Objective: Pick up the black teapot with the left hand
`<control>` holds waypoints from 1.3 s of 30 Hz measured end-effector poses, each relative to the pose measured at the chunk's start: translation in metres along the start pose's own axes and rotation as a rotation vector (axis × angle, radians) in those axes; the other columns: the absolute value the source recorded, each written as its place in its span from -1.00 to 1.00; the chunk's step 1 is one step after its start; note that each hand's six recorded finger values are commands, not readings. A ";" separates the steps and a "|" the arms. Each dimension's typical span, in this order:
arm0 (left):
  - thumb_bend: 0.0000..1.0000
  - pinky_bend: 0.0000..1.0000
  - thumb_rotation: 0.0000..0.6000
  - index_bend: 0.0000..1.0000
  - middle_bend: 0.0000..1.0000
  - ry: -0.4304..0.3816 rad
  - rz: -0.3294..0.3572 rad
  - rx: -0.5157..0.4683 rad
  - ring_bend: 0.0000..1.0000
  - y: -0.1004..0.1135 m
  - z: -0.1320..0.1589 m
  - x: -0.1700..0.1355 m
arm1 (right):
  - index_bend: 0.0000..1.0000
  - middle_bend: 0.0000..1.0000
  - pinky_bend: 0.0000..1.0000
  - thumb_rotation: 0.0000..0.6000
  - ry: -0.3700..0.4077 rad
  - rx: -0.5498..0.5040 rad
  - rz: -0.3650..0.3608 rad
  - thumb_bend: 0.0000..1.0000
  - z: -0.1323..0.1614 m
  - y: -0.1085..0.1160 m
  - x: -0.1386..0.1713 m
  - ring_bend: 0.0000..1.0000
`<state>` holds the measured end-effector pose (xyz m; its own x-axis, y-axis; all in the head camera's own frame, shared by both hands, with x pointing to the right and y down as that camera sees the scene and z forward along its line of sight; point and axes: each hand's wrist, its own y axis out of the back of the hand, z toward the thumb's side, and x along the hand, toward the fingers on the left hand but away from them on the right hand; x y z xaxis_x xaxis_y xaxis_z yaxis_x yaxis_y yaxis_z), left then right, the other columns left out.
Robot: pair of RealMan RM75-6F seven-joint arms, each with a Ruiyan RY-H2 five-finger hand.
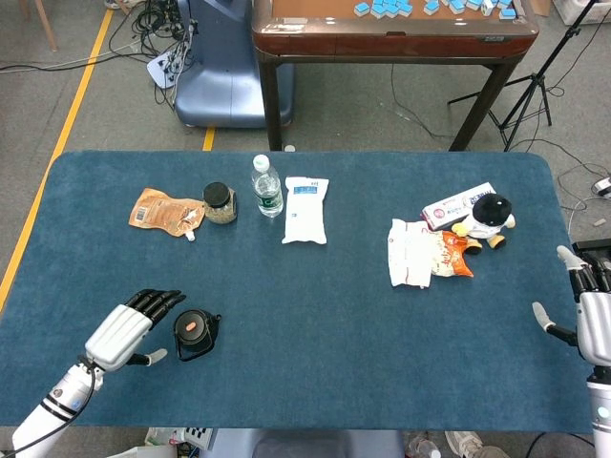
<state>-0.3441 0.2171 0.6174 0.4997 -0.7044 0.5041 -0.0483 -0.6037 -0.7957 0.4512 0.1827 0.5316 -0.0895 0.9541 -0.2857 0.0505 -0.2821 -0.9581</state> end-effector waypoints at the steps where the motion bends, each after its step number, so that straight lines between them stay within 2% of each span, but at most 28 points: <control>1: -0.67 -0.76 1.00 -0.86 -0.79 -0.008 -0.002 -0.004 -0.74 -0.001 0.003 0.002 | -0.82 -0.56 -0.62 1.00 -0.002 0.000 0.002 -0.44 0.000 -0.001 0.000 -0.78; 22: -0.67 -0.76 1.00 -0.90 -0.79 -0.117 -0.058 0.005 -0.75 -0.020 0.049 0.024 | -0.82 -0.56 -0.62 1.00 -0.031 -0.019 0.032 -0.44 -0.012 -0.007 0.007 -0.78; 32: -0.67 -0.76 1.00 -0.90 -0.79 -0.103 -0.085 0.039 -0.75 -0.029 0.047 0.035 | -0.82 -0.56 -0.62 1.00 -0.043 -0.031 0.036 -0.44 -0.018 -0.008 0.010 -0.78; 39: -0.67 -0.76 1.00 -0.90 -0.79 -0.054 -0.093 0.079 -0.75 -0.030 0.034 0.037 | -0.82 -0.56 -0.62 1.00 -0.045 -0.034 0.040 -0.44 -0.020 -0.010 0.010 -0.78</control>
<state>-0.2949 0.2215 0.6492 0.5451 -0.6243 0.5595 0.0678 -0.6323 -0.7717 0.4693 0.1971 0.5384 -0.1311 0.9366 -0.3249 0.0890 -0.3153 -0.9448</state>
